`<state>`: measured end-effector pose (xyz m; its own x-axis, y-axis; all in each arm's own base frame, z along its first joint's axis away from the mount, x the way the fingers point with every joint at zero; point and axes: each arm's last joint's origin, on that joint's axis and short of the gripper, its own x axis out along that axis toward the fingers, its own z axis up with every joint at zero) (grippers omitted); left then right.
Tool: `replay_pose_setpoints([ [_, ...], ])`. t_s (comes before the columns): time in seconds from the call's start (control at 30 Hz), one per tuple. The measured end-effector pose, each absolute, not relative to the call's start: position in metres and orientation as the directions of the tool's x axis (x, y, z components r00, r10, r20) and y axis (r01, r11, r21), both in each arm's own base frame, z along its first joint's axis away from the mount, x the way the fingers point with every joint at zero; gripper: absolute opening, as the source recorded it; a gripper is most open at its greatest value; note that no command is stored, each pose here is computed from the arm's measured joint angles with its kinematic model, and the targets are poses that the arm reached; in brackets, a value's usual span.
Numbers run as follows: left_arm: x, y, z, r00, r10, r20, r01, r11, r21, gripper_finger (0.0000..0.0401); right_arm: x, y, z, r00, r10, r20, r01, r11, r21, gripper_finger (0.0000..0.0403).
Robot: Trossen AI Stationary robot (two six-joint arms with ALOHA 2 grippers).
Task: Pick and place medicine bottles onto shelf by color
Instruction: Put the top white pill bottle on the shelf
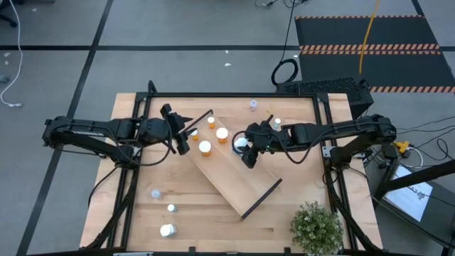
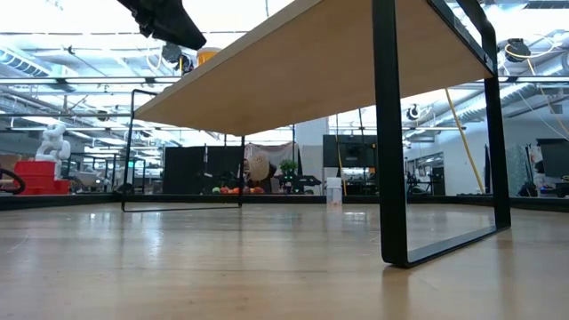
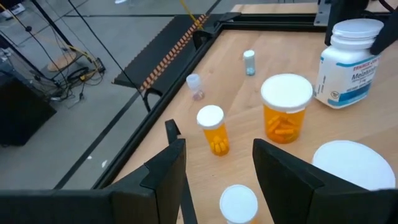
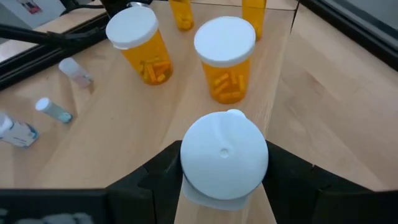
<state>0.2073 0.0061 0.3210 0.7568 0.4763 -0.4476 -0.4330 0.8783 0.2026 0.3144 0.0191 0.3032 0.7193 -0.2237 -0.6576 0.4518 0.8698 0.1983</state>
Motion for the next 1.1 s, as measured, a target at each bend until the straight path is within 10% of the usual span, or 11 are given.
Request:
replay_pose_setpoints([
  [1.1,0.2073,0.0063,0.3206,0.756,0.476,-0.449,-0.436,0.878,0.198,0.0186,0.3142,0.0213,0.3034,0.722,-0.215,-0.658,0.443,0.874,0.199,0.0188],
])
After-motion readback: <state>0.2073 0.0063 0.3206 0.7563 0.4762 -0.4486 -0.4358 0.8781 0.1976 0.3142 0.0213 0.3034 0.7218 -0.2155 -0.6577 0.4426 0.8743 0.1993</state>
